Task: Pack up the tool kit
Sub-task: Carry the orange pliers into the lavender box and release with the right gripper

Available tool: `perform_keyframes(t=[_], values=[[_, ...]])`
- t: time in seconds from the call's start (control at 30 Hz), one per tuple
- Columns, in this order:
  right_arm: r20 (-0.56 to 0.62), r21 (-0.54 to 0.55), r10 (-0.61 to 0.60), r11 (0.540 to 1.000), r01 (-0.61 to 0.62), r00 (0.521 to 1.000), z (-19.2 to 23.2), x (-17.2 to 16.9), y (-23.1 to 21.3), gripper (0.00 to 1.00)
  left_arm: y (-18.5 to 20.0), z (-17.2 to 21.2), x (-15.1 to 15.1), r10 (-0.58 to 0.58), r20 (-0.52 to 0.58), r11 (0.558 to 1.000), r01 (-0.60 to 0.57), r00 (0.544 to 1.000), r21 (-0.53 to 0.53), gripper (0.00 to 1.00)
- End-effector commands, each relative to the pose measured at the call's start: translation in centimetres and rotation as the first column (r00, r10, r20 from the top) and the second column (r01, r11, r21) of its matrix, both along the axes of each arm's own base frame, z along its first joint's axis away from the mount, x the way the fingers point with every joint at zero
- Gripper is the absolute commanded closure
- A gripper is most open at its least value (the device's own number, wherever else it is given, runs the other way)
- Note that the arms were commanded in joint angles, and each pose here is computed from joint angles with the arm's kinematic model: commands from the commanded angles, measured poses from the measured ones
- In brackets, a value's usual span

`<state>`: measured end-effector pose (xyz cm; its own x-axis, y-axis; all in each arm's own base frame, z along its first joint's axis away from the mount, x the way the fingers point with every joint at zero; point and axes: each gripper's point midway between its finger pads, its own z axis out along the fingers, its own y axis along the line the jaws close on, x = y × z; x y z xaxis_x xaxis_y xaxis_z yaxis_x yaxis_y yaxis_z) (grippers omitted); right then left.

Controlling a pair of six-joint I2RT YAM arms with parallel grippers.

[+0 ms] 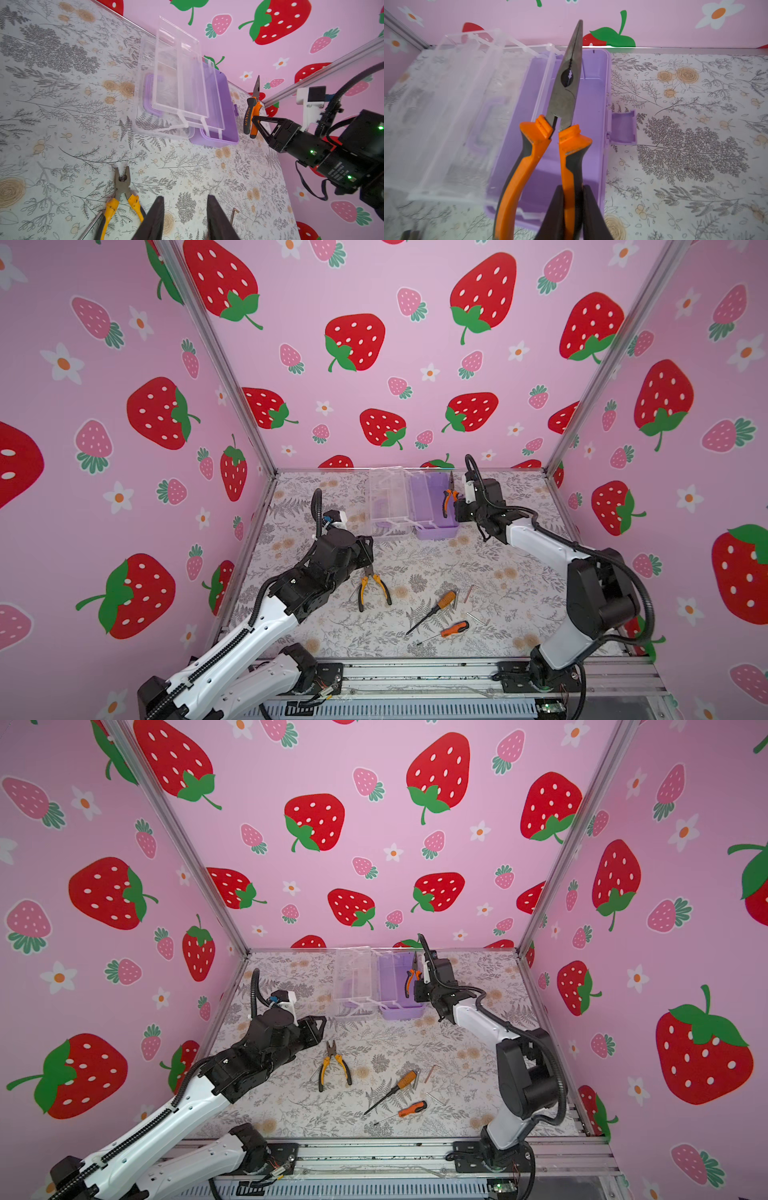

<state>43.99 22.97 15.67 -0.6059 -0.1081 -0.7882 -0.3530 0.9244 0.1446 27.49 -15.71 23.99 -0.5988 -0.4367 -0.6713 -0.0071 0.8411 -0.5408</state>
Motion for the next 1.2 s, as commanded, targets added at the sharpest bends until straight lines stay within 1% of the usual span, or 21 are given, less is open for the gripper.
perform_keyframes(t=[0.0, 0.2, 0.33, 0.5, 0.73, 0.83, 0.93, 1.07, 1.17], values=[[0.043, -0.102, -0.002, 0.995, 0.006, 0.999, 0.1, 2.3, -0.3, 1.0, 1.0, -0.5, 0.2, 0.031, -0.024, 1.0, -0.031, 0.999, 0.006, 0.63], [0.018, -0.126, 0.034, 0.992, -0.032, 0.999, -1.6, 4.6, 1.1, 1.0, 0.9, -1.8, 0.9, 0.033, -0.07, 0.999, -0.032, 0.997, 0.004, 0.63], [-0.025, -0.128, 0.056, 0.99, -0.058, 0.998, -3.5, 5.7, 2.1, 1.0, 0.9, -2.3, 1.4, 0.038, -0.08, 0.999, -0.038, 0.996, -0.008, 0.64], [-0.076, -0.062, 0.12, 0.99, -0.125, 0.99, -5.4, 6.0, 4.3, 1.0, 1.1, -2.7, 1.8, 0.053, -0.091, 0.998, -0.055, 0.994, -0.018, 0.64], [-0.14, 0.007, 0.178, 0.984, -0.179, 0.974, -7.9, 5.9, 6.2, 0.98, 0.9, -3.2, 2.1, 0.05, -0.105, 0.998, -0.053, 0.993, -0.033, 0.64], [-0.15, 0.012, 0.194, 0.981, -0.194, 0.97, -8.4, 5.8, 6.7, 0.94, 0.9, -3.6, 2.1, 0.053, -0.115, 0.998, -0.058, 0.992, -0.037, 0.65], [-0.159, 0.014, 0.198, 0.98, -0.199, 0.967, -8.8, 5.8, 6.9, 0.85, 0.9, -3.8, 2.3, 0.054, -0.121, 0.998, -0.059, 0.991, -0.038, 0.65], [-0.165, 0.02, 0.198, 0.98, -0.197, 0.966, -9.1, 5.9, 7.0, 0.78, 0.7, -3.9, 2.4, 0.047, -0.128, 0.998, -0.053, 0.991, -0.041, 0.65], [-0.161, 0.025, 0.202, 0.979, -0.2, 0.966, -8.7, 5.9, 7.1, 0.71, 0.6, -4.1, 2.5, 0.048, -0.137, 0.998, -0.055, 0.989, -0.043, 0.65]])
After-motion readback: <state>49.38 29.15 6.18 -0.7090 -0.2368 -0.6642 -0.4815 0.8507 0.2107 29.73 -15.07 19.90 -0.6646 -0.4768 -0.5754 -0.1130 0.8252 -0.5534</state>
